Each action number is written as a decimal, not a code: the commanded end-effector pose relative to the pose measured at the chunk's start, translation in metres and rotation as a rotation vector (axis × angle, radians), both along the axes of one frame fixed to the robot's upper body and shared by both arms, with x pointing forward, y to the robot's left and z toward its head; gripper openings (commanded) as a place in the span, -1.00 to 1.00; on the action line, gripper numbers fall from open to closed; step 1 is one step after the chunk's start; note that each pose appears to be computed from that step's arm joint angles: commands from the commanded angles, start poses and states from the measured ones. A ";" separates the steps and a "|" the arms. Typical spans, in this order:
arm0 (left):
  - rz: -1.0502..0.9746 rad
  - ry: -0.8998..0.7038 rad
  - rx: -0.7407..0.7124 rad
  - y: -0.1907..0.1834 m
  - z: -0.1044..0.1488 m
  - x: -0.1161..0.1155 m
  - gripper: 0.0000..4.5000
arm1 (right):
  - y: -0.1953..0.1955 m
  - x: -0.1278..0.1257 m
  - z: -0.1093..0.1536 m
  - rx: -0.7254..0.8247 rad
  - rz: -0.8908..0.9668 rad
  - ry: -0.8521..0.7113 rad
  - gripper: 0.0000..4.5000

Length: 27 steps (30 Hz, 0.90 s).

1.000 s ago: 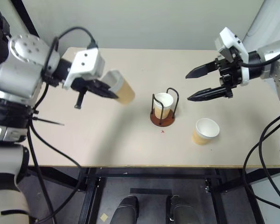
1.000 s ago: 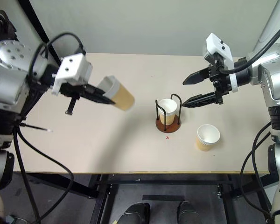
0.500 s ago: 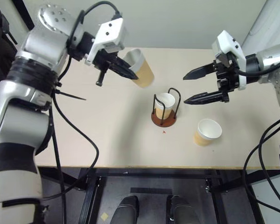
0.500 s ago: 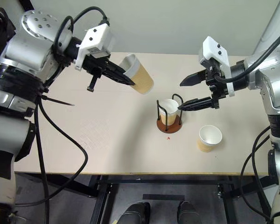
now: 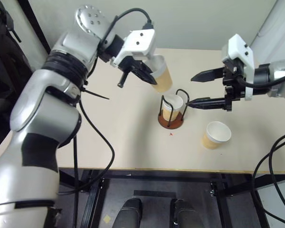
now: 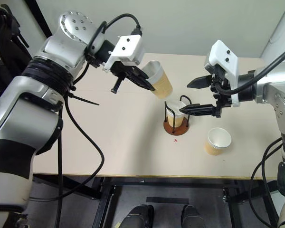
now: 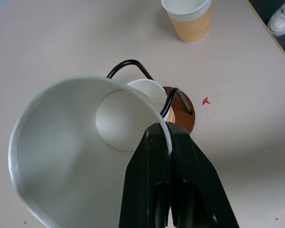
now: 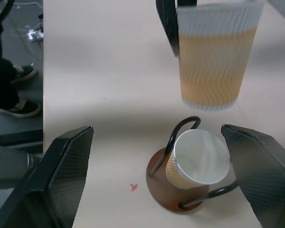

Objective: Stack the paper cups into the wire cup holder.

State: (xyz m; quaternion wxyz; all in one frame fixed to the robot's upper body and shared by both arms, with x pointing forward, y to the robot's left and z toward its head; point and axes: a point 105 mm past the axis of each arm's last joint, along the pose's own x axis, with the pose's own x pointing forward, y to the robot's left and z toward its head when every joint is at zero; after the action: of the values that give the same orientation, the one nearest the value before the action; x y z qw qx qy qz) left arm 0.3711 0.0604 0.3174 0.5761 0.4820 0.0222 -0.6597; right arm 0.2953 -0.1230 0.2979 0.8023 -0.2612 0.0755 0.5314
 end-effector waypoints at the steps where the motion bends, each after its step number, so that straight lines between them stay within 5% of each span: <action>1: -0.057 -0.056 0.028 -0.005 0.013 -0.007 -0.98 | 0.000 -0.009 0.014 0.022 -0.025 -0.070 1.00; 27: -0.083 -0.100 0.060 -0.028 -0.017 0.007 -0.98 | -0.008 -0.018 0.008 0.033 -0.111 -0.055 1.00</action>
State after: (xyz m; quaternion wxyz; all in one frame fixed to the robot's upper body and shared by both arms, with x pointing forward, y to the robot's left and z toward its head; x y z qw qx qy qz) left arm 0.3792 0.0334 0.2978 0.5379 0.5281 0.0015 -0.6571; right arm 0.2818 -0.1291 0.2939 0.8320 -0.2475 0.0843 0.4892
